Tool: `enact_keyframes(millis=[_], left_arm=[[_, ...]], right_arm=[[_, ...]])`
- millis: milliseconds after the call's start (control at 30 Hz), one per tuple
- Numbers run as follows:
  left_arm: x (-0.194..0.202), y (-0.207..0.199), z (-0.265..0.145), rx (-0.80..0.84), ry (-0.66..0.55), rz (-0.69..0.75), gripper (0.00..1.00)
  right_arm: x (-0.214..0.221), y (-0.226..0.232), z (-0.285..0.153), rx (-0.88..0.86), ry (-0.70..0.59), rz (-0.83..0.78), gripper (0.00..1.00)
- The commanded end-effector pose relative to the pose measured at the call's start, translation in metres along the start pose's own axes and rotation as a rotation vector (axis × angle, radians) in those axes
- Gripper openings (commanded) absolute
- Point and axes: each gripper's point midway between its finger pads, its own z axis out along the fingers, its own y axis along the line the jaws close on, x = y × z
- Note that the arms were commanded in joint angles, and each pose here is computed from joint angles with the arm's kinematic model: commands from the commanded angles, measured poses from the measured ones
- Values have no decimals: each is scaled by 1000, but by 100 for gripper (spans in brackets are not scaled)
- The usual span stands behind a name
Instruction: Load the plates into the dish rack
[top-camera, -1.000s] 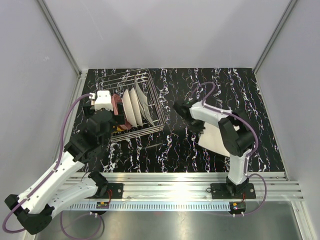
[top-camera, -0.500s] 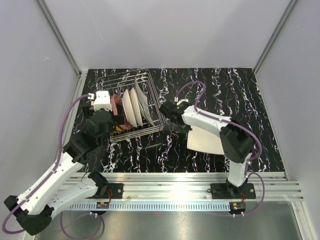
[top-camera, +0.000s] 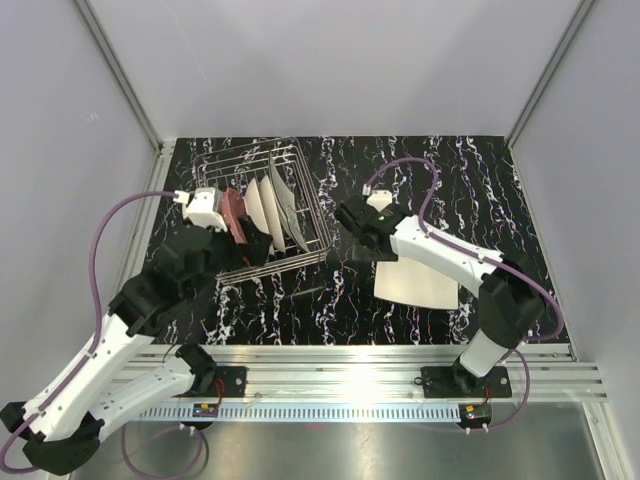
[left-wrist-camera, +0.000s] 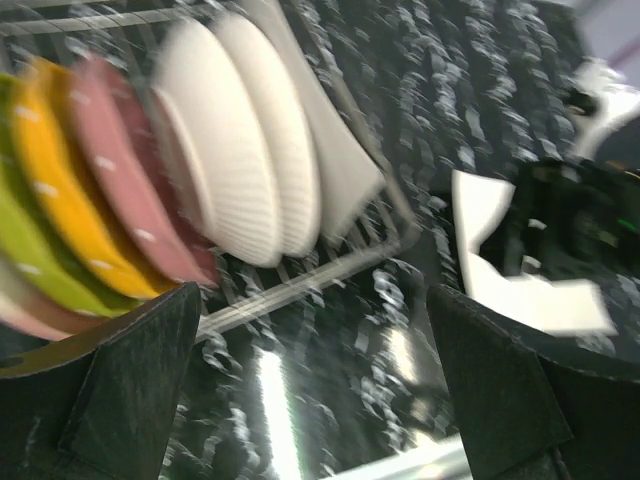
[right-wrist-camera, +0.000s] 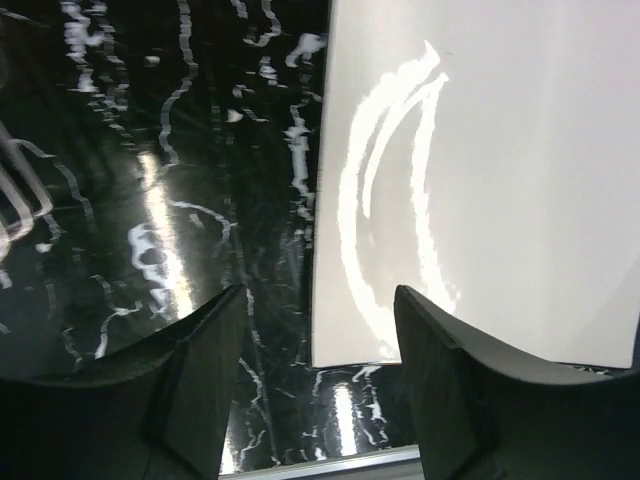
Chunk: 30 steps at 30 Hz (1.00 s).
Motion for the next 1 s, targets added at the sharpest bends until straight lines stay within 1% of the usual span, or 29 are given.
enact_keyframes(millis=[0,67,133,167,233,267,333,367,433,467,500,567,600,667,700,733,767,833,867,900,933,967], left_arm=[[33,-46,-18,236,130,-159,99],[50,-66,-22,303,181,-160,99],[64,-80,-20,332,219,-172,99],[80,-93,-18,356,266,-144,99],[91,-113,-16,395,298,-134,99],[109,-124,-14,407,350,-104,99],[119,-142,-11,443,368,-111,99],[133,-150,-7,440,403,-98,99],[144,-163,-1,450,429,-144,99],[159,-166,5,442,469,-149,99],[163,-173,9,449,476,-194,99],[182,-180,19,431,517,-213,99],[182,-186,23,432,515,-239,99],[194,-191,34,409,524,-237,99],[192,-198,38,419,513,-255,98],[195,-201,42,415,513,-257,98],[207,-201,49,389,531,-253,98],[210,-208,57,387,531,-281,96],[224,-206,64,361,555,-278,93],[224,-212,68,372,550,-310,91],[235,-213,75,357,568,-314,91],[233,-221,78,370,564,-338,88]], right_arm=[[-9,-28,-2,-8,-19,107,69],[-14,-35,-5,-47,-28,142,73],[-14,-53,0,-24,-14,173,74],[-18,-59,-5,-26,-27,176,75],[-21,-72,-6,-10,-32,196,75],[-24,-77,-11,-17,-44,203,75],[-26,-85,-14,-15,-52,217,77],[-30,-93,-17,-10,-66,234,77],[-30,-101,-18,-1,-67,247,78],[-32,-107,-21,1,-78,262,78],[-30,-110,-20,4,-77,270,78],[-32,-113,-24,-19,-95,292,78],[-28,-117,-21,-20,-90,301,77],[-27,-117,-22,-45,-94,309,75],[-28,-121,-21,-40,-94,319,75],[-28,-122,-21,-40,-92,321,75],[-27,-123,-20,-39,-91,317,75],[-26,-123,-19,-43,-85,315,75],[-24,-124,-18,-43,-79,308,75],[-25,-123,-18,-53,-82,310,75],[-25,-123,-18,-58,-85,305,75],[-22,-124,-17,-58,-81,305,75]])
